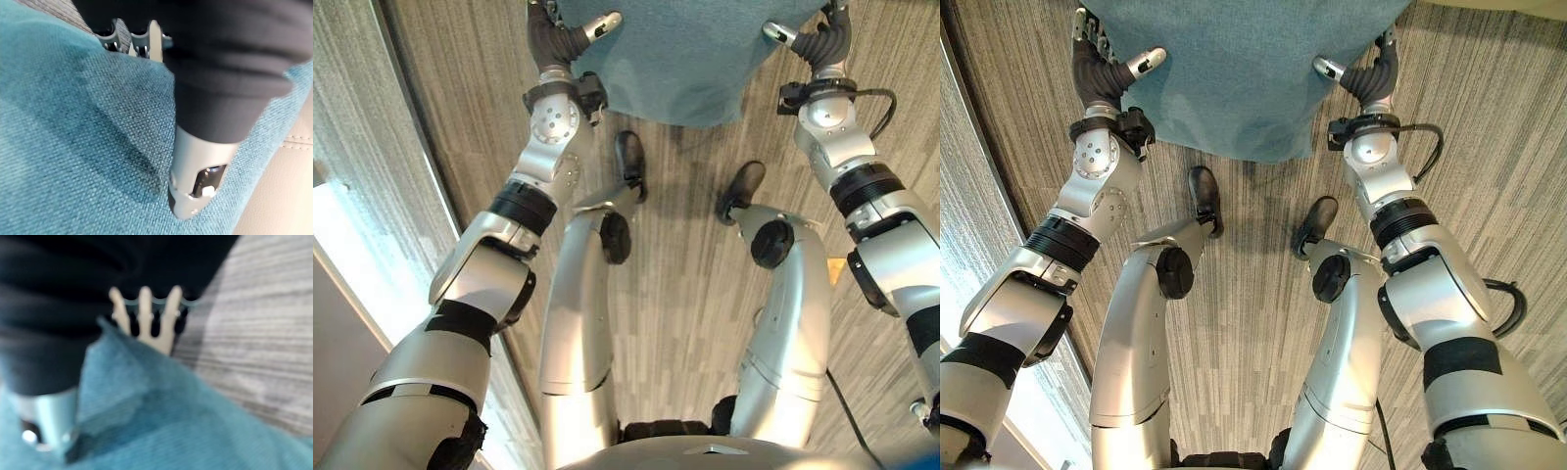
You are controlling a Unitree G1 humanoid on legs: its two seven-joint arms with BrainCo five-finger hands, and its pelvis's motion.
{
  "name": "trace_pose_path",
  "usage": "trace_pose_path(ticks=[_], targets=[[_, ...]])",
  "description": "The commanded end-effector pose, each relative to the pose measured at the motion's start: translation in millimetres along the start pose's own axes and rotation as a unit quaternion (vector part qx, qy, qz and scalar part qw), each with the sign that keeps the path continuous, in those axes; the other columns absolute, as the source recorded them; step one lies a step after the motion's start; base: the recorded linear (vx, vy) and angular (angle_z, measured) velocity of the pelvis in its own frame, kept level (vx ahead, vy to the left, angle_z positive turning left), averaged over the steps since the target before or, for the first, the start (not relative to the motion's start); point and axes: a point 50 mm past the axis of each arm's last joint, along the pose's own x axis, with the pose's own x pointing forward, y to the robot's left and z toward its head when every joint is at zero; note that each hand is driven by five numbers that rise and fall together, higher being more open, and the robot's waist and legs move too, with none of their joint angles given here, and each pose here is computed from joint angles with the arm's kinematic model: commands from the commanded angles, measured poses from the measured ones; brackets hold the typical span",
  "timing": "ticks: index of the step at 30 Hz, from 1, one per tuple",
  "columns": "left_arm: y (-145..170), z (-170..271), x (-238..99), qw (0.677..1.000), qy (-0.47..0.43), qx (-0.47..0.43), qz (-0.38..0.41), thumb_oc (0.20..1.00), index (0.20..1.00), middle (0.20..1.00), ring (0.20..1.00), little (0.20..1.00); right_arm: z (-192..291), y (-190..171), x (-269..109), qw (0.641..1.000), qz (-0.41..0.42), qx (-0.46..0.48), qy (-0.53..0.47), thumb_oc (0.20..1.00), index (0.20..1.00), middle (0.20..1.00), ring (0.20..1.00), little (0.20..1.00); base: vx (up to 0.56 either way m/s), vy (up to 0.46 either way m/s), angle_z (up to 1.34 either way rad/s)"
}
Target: Pick up all the scattered cushions and arrange them neatly on the sofa.
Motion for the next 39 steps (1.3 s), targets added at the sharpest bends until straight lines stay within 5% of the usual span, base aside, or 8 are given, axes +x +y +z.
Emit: trace_pose_path(ticks=[1,2,3,4,5,20,39], targets=[[-67.0,54.4,-6.7,0.979,-0.116,-0.082,-0.146,1.0,1.0,1.0,1.0,1.0,60.2,28.6,3.0,0.99,0.06,0.053,-0.115,0.799,0.799,0.799,0.799,0.799,0.0,0.0,0.0],[-72.3,62.4,-6.1,0.976,-0.129,-0.088,-0.153,1.0,1.0,1.0,1.0,1.0,76.0,37.1,0.9,0.985,0.073,0.075,-0.139,0.219,0.219,0.219,0.219,0.219,0.0,0.0,0.0],[-72.3,62.6,-6.0,0.976,-0.129,-0.087,-0.153,0.583,0.583,0.583,0.583,0.583,76.3,37.2,0.9,0.985,0.073,0.075,-0.14,0.2,0.2,0.2,0.2,0.2,0.0,0.0,0.0],[-73.3,65.7,-5.6,0.975,-0.134,-0.092,-0.154,0.253,0.253,0.253,0.253,0.253,82.3,41.3,-1.6,0.981,0.08,0.094,-0.15,0.2,0.2,0.2,0.2,0.2,0.0,0.0,0.0],[-71.9,67.6,-5.1,0.974,-0.138,-0.095,-0.152,0.2,0.2,0.2,0.2,0.2,85.9,42.7,-3.1,0.979,0.083,0.102,-0.157,0.2,0.2,0.2,0.2,0.2,0.0,0.0,0.0],[-48.6,62.3,-11.8,0.974,-0.147,-0.122,-0.122,0.2,0.2,0.2,0.2,0.2,84.2,23.3,-20.3,0.966,0.073,0.126,-0.213,0.2,0.2,0.2,0.2,0.2,-0.01,0.0,0.01],[-20.2,-9.1,-101.2,0.973,-0.058,-0.159,-0.16,0.2,0.2,0.2,0.2,0.2,-7.2,11.7,-118.6,0.972,0.083,0.153,-0.157,0.2,0.2,0.2,0.2,0.2,-0.04,-0.049,0.06]])
